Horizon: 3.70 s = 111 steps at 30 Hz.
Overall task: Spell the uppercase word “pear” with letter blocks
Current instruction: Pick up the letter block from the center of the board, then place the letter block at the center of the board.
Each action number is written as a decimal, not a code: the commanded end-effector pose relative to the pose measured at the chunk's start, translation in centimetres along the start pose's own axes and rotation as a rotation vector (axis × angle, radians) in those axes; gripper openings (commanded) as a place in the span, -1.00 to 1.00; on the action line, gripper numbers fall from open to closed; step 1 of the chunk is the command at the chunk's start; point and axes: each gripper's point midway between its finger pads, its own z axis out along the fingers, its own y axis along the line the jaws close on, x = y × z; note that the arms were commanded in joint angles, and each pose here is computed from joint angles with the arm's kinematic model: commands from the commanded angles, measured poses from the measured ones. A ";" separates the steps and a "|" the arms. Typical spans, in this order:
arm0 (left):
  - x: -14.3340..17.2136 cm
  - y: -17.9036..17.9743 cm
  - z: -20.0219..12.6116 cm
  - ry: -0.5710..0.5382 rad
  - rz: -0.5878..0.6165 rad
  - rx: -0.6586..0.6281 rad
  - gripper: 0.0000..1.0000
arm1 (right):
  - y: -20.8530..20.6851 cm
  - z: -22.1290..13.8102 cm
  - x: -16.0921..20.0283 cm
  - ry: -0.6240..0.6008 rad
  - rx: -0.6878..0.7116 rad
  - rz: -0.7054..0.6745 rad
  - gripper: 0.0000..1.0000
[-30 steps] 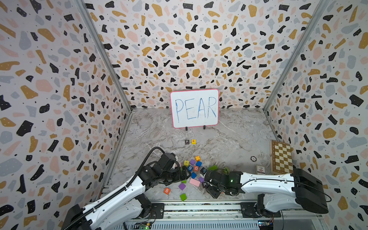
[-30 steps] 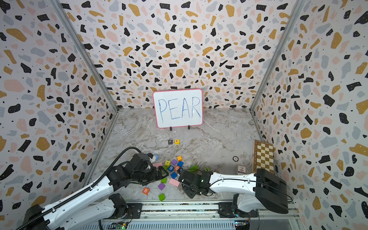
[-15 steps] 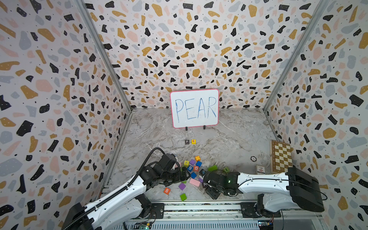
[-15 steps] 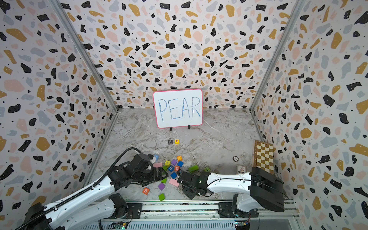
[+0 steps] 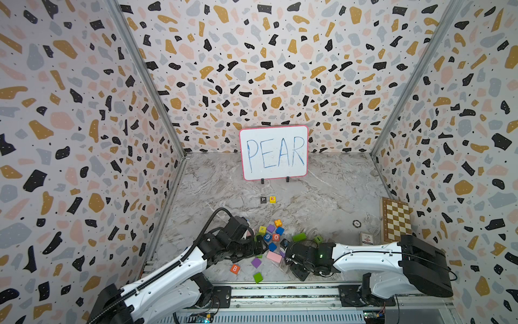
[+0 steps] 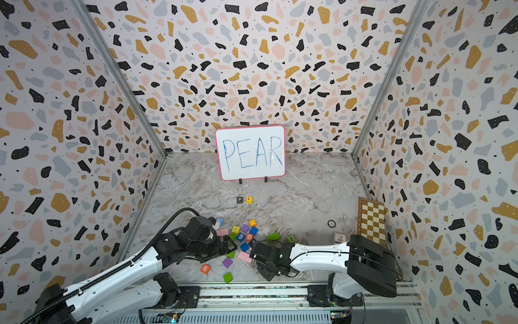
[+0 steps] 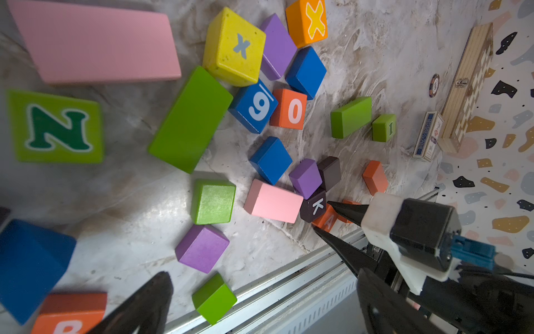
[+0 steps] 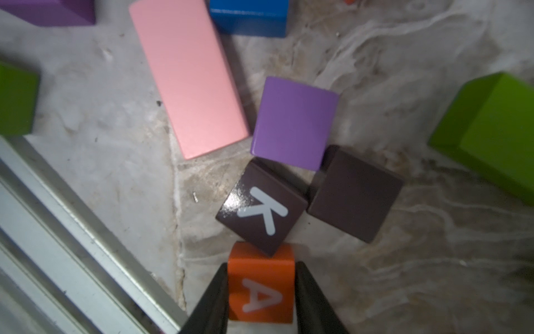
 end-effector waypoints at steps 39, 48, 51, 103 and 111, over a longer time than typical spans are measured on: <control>-8.0 -3.8 -1.5 -0.039 0.159 0.034 0.98 | -15.6 -4.0 -18.2 -0.264 0.094 0.191 -0.50; -8.9 -2.8 -0.7 -0.010 0.140 0.021 0.98 | -18.5 -1.7 -19.4 -0.244 0.104 0.185 -0.51; -9.0 -2.7 -0.6 -0.016 0.144 0.022 0.98 | -18.8 -1.0 -19.4 -0.226 0.105 0.170 -0.52; -11.8 -2.5 -3.6 -0.050 0.115 0.058 0.98 | -21.1 1.2 -24.0 -0.185 0.032 -0.562 -0.84; -12.2 -2.6 -3.7 -0.045 0.086 0.045 0.98 | -21.1 1.0 -23.7 -0.210 -0.005 -0.560 -0.88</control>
